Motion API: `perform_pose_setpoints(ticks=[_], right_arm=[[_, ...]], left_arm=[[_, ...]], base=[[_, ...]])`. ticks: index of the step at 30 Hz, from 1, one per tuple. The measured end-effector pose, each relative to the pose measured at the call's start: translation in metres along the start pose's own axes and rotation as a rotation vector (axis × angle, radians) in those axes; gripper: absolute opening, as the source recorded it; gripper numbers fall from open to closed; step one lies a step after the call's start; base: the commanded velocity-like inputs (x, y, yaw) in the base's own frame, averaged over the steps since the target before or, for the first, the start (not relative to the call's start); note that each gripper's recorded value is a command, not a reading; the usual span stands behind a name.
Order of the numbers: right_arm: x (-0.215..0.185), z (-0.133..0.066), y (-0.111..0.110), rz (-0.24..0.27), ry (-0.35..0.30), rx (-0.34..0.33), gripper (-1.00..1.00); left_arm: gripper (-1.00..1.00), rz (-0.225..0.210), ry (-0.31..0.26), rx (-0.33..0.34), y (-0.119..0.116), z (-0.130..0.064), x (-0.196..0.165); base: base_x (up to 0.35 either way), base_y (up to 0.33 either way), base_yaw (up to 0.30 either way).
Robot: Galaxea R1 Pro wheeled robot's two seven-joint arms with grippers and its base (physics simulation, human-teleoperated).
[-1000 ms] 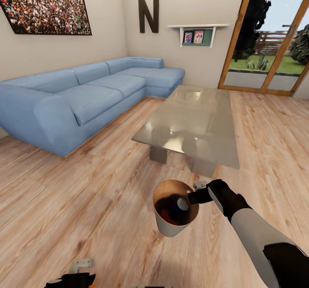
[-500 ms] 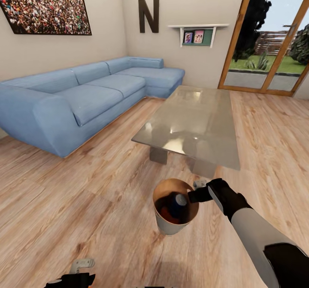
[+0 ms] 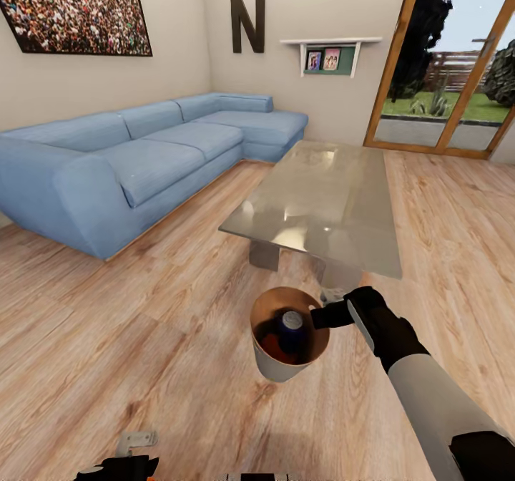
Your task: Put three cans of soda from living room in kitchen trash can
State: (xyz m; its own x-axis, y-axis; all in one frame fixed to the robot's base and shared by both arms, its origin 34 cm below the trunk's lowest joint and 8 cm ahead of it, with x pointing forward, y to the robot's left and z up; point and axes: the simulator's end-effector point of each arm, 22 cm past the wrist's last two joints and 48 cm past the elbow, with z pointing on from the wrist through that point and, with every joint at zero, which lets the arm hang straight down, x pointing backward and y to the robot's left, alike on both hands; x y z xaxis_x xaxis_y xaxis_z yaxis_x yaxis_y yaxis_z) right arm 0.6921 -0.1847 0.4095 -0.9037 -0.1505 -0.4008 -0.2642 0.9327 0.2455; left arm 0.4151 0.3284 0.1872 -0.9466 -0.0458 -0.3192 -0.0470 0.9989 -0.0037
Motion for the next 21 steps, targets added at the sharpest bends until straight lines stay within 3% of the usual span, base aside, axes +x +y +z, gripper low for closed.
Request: perform_pose_setpoints(ticks=[15,21], right_arm=[[0.023,0.026,-0.003,0.017,0.039,-0.011,-1.0],[0.023,0.026,-0.003,0.017,0.039,-0.011,-1.0]], left_arm=[[1.0,0.001,0.04,-0.002,0.001,0.019,0.024],[1.0,0.0,0.039,-0.001,0.001,0.019,0.024]], base=[[0.0,0.0,0.0],[0.0,0.0,0.0]])
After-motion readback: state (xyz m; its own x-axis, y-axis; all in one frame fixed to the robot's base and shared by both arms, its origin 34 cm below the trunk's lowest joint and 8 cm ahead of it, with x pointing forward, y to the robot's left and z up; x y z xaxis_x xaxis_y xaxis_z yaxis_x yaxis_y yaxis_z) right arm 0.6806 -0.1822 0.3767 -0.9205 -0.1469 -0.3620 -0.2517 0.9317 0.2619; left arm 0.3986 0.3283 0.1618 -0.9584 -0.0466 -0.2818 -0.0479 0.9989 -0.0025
